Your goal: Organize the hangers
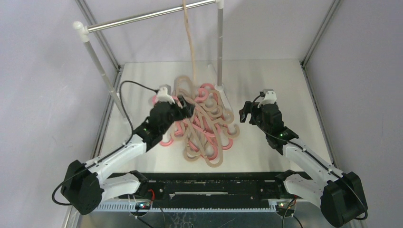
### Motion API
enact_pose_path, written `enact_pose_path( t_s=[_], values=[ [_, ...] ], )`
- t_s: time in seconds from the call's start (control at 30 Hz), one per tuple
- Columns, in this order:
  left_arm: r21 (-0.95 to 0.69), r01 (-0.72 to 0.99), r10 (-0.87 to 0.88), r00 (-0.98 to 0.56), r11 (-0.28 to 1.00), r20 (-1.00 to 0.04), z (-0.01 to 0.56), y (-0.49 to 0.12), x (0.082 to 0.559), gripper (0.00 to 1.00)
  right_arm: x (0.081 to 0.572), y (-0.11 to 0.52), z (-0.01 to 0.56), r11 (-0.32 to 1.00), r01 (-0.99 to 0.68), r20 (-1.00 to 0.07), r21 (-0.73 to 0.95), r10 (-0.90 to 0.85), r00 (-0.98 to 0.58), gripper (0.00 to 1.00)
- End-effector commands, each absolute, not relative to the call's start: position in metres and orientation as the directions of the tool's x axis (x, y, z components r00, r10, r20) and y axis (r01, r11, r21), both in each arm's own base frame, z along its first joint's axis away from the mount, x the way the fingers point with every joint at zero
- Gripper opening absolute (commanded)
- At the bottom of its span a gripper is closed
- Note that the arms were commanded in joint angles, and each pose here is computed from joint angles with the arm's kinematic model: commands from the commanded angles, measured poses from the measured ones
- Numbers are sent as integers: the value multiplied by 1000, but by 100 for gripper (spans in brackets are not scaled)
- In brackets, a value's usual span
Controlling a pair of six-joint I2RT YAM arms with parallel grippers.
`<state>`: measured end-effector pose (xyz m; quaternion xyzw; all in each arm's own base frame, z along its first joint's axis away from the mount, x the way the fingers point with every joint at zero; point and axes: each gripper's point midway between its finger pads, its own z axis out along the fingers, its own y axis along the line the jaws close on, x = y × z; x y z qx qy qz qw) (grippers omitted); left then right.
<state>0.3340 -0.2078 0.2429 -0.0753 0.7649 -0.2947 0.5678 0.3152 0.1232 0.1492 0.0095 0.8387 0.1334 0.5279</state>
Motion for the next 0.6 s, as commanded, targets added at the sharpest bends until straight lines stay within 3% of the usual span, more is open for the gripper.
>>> enact_pose_path(
  t_s=[0.0,0.07,0.23,0.4,0.57],
  values=[
    [-439,75,-368,-430,895,-824,172,-189,311,77,320,128,161,952,-139,-893,271,195,-406,97],
    [-434,64,-363,-448,899,-817,163,-193,304,73,320,128,160,953,-138,-893,269,194,-407,97],
    [-374,105,-284,-472,922,-835,163,-227,291,73,320,126,157,955,-125,-889,267,194,-415,97],
    [-393,148,-271,-508,908,-818,159,-256,278,72,311,136,149,939,-154,-856,307,202,-475,85],
    [-371,191,-216,-546,909,-810,150,-286,263,71,310,128,163,946,-134,-878,296,215,-427,84]
  ],
)
